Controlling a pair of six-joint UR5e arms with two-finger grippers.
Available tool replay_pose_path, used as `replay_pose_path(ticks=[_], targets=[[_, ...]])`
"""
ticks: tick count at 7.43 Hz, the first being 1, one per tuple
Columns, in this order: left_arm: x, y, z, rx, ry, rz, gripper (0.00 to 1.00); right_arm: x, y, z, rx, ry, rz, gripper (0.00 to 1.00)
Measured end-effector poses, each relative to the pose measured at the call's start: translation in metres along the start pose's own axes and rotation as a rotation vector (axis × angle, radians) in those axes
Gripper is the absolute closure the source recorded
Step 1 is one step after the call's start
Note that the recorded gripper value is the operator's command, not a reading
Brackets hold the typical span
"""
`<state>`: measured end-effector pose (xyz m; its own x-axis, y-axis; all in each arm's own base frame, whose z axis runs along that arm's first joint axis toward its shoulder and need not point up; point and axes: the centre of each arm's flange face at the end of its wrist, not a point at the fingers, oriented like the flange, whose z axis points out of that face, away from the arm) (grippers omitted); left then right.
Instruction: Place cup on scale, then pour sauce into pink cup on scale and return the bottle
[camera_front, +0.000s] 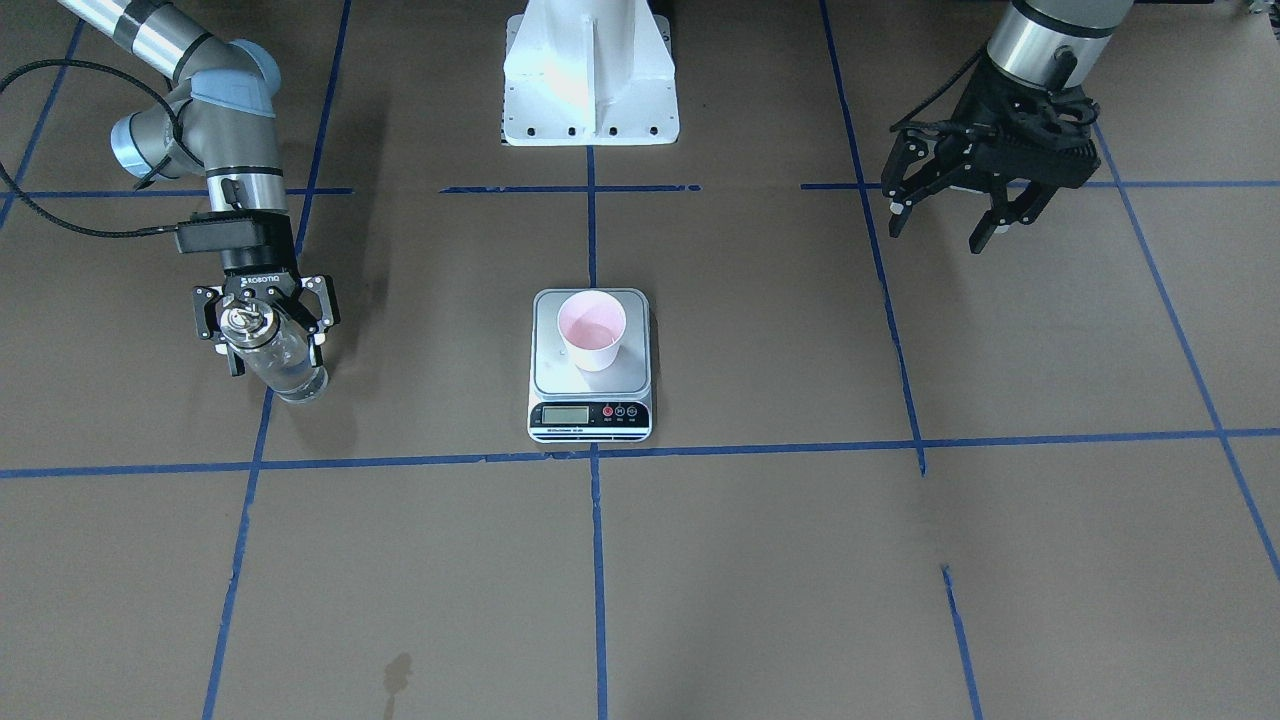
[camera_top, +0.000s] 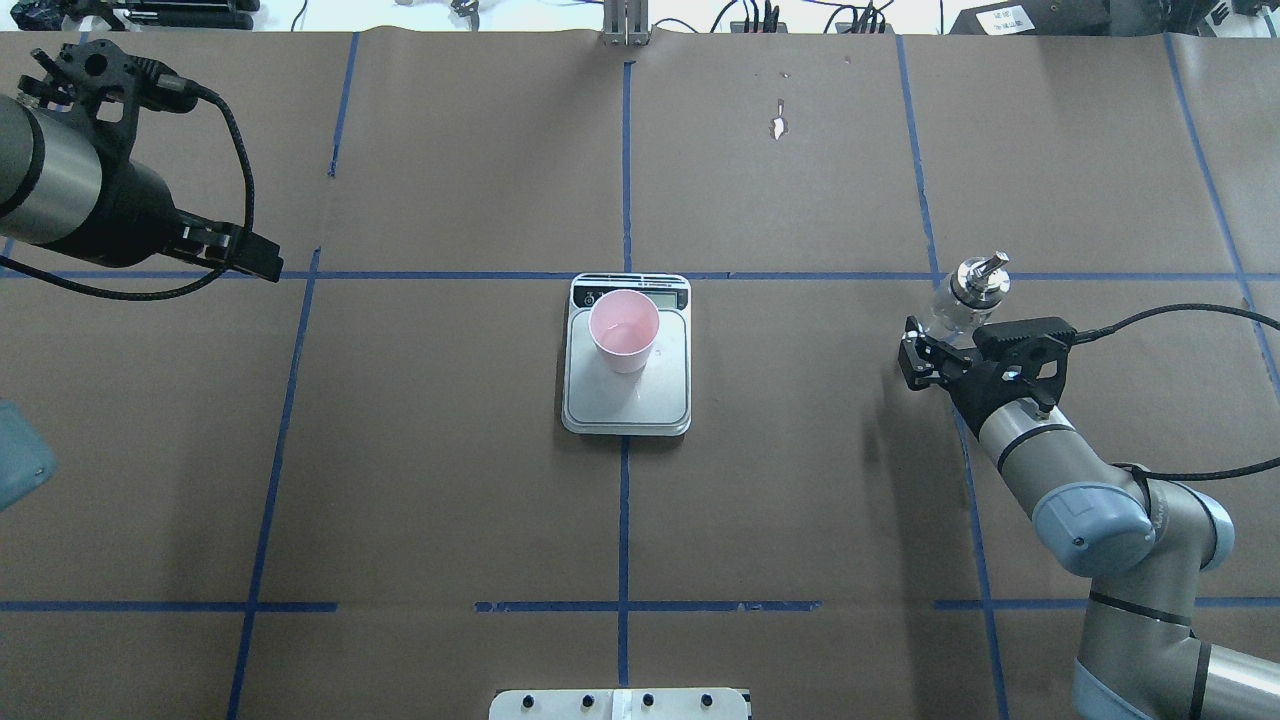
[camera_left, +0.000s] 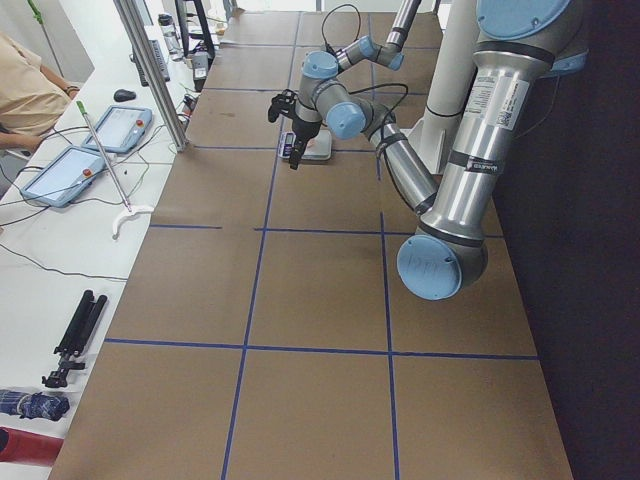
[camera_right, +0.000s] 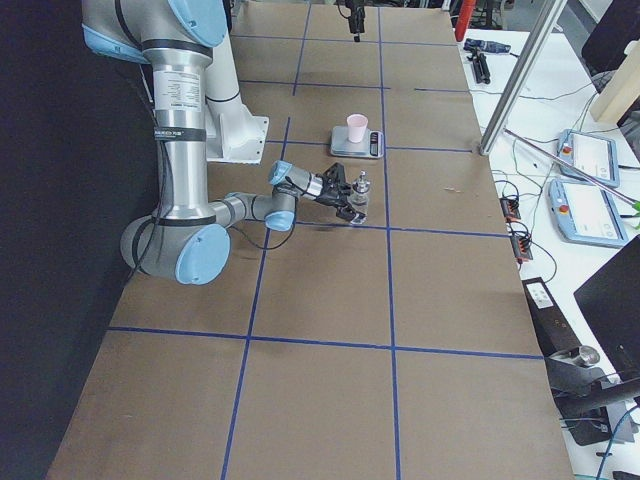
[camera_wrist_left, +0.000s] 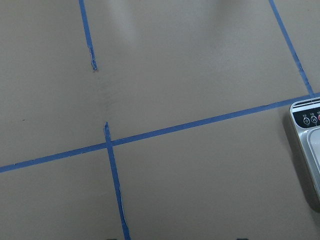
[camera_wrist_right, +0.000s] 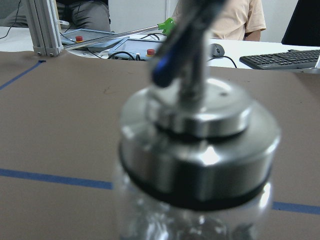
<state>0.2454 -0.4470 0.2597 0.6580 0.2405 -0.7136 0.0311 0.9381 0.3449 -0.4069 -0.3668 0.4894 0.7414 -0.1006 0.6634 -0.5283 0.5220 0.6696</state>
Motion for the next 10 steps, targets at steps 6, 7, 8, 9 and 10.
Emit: replay_pose_path(ticks=[6, 7, 8, 9, 10], targets=[[0.001, 0.0, 0.001, -0.002, 0.0, 0.0, 0.16, 0.007, 0.001, -0.029, -0.016, -0.027, -0.005, 0.0], [0.001, 0.0, 0.001, -0.002, 0.0, 0.0, 0.16, 0.009, 0.005, -0.038, -0.027, -0.034, -0.01, 0.0], [0.0, 0.0, 0.001, -0.002, 0.0, -0.001, 0.16, 0.009, 0.007, -0.045, -0.035, -0.044, -0.01, 0.0], [0.0, 0.0, 0.0, -0.001, 0.0, -0.001, 0.16, 0.01, 0.009, -0.052, -0.045, -0.053, -0.012, 0.0], [-0.001, 0.001, 0.0, -0.001, -0.001, -0.002, 0.15, 0.016, 0.013, -0.06, -0.061, -0.056, -0.023, 0.0]])
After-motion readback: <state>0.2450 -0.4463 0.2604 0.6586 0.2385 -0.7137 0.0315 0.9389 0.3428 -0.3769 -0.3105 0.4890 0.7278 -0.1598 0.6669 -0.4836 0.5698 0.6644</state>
